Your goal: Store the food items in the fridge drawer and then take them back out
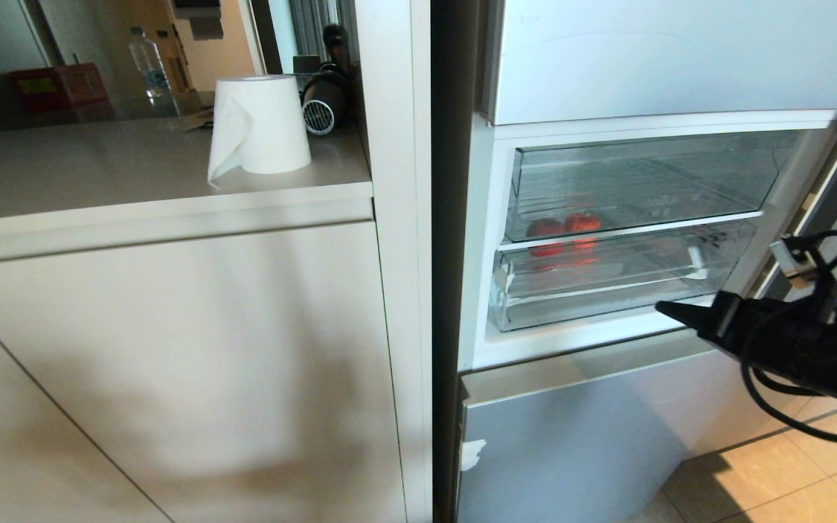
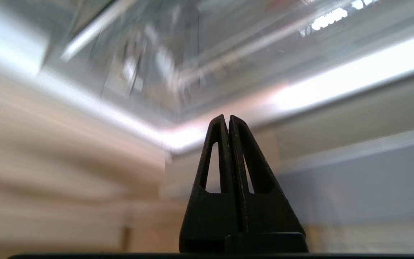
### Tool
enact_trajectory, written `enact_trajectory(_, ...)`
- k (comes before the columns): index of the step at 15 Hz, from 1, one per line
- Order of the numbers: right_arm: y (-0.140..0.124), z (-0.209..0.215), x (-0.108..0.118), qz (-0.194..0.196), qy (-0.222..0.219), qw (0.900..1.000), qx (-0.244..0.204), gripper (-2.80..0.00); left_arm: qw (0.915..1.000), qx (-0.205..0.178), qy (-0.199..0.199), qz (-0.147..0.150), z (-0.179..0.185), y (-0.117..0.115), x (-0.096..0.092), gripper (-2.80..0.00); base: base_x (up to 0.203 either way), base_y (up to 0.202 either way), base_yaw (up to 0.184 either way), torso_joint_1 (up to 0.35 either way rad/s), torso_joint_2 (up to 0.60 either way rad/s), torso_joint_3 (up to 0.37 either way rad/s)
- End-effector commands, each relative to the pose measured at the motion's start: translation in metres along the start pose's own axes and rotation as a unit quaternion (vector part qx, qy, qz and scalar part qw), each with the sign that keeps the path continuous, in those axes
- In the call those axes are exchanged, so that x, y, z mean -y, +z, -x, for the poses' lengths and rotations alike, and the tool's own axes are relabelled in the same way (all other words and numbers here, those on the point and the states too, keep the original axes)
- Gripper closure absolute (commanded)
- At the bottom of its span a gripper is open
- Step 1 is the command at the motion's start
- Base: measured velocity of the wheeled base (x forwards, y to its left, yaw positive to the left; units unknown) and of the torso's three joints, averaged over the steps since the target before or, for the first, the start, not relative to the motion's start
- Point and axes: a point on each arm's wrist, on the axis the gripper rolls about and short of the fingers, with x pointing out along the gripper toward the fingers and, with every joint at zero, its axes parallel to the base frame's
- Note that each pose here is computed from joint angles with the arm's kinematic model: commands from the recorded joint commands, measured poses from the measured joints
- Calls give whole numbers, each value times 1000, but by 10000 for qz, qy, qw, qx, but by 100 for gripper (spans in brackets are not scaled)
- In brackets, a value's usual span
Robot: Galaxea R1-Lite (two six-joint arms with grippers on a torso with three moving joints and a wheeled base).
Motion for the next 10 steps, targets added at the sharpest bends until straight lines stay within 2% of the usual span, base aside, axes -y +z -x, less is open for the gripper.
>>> enact_trajectory(1, -2, 82, -34, 695, 236, 9957, 573, 0, 10000, -2, 2, 2, 0, 0, 0, 0, 0, 0, 0, 0, 0, 0)
enact_trajectory(3, -25, 149, -49, 1329, 208, 9862, 965, 0, 10000, -2, 2, 2, 0, 0, 0, 0, 0, 0, 0, 0, 0, 0)
enact_trajectory(5, -62, 200, -50, 1842, 35, 9736, 1349, 0, 10000, -2, 2, 2, 0, 0, 0, 0, 0, 0, 0, 0, 0, 0)
enact_trajectory(8, -130, 226, -24, 2509, -487, 9567, 1392, 0, 10000, -2, 2, 2, 0, 0, 0, 0, 0, 0, 0, 0, 0, 0)
enact_trajectory(10, -155, 231, -12, 2713, -736, 9480, 1491, 0, 10000, -2, 2, 2, 0, 0, 0, 0, 0, 0, 0, 0, 0, 0)
